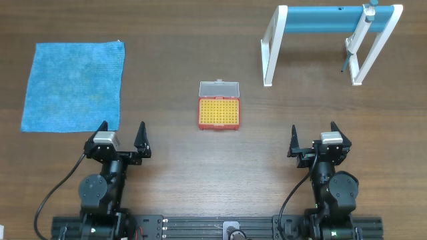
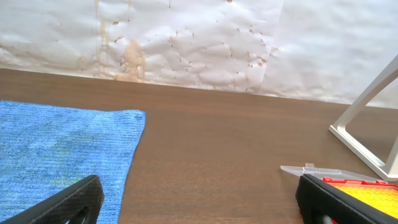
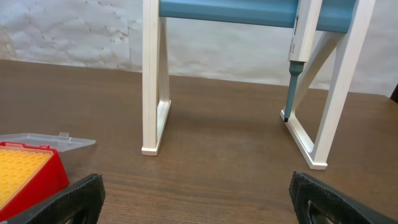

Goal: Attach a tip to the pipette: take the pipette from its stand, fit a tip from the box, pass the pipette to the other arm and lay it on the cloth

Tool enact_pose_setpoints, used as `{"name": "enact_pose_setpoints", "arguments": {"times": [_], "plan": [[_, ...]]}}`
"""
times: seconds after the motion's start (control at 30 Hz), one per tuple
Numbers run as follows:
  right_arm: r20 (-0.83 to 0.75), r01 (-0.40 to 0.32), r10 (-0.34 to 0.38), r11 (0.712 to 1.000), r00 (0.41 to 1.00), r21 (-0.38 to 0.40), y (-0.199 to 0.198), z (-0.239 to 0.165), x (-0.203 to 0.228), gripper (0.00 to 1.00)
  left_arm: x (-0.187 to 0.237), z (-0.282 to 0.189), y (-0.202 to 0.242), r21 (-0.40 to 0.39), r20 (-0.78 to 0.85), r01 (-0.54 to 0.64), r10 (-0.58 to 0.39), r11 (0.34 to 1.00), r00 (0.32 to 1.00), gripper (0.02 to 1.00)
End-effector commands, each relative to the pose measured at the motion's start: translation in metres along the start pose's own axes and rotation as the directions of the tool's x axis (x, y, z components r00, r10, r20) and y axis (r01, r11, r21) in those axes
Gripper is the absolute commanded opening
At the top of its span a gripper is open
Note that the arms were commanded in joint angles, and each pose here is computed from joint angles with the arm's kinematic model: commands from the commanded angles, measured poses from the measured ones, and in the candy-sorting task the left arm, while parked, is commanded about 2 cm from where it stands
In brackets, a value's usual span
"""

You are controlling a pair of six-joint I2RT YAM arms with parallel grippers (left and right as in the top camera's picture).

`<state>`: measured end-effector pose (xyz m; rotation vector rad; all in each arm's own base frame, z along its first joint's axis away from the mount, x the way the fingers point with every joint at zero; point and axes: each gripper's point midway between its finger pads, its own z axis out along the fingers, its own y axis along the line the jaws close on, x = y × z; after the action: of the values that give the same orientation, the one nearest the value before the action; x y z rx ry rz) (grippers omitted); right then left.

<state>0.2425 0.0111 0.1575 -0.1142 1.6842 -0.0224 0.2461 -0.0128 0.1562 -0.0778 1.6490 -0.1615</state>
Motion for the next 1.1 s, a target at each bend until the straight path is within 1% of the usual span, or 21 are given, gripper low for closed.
{"name": "enact_pose_setpoints", "arguments": {"times": [0.03,0.77,0.8,0.87,0.93,1.0,1.03,1.07,1.1], "plan": [[0.005,0.006,-0.007,1.0,1.0,0.017,-0.003,0.0,0.002,0.974,0.0,0.0,0.002,-0.012,0.001,-0.01,0.01,1.0,1.0,0.998],[0.005,0.007,-0.007,1.0,1.0,0.017,-0.003,0.0,0.001,0.974,0.0,0.0,0.002,-0.012,0.001,-0.01,0.01,1.0,1.0,0.996],[0.006,0.007,-0.007,1.0,1.0,0.024,-0.004,0.0,0.001,0.974,0.0,0.0,0.002,-0.012,0.001,-0.01,0.01,1.0,1.0,0.998],[-0.004,0.006,-0.006,0.997,1.0,0.072,-0.013,0.001,0.003,0.974,0.0,0.0,0.002,-0.012,0.001,-0.01,0.01,1.0,1.0,0.996],[0.008,0.005,-0.006,0.997,1.0,0.076,-0.014,0.005,-0.002,0.974,0.0,0.0,0.002,-0.012,0.001,-0.01,0.01,1.0,1.0,0.996],[0.022,0.001,-0.003,0.997,1.0,0.079,-0.016,0.013,-0.018,0.974,0.0,0.0,0.002,-0.012,0.001,-0.01,0.01,1.0,1.0,0.996],[0.017,-0.023,0.022,0.995,1.0,0.1,-0.021,0.018,-0.027,0.974,0.0,0.0,0.002,-0.012,0.001,-0.01,0.01,1.0,1.0,0.998],[-0.009,-0.044,0.046,0.988,0.999,0.148,-0.031,0.027,-0.042,0.974,0.0,0.0,0.002,-0.012,0.001,-0.01,0.01,1.0,1.0,0.998],[-0.034,-0.042,0.049,0.983,0.998,0.178,-0.038,0.036,-0.056,0.974,0.0,0.0,0.002,-0.012,0.001,-0.01,0.01,1.0,1.0,0.996]]}}
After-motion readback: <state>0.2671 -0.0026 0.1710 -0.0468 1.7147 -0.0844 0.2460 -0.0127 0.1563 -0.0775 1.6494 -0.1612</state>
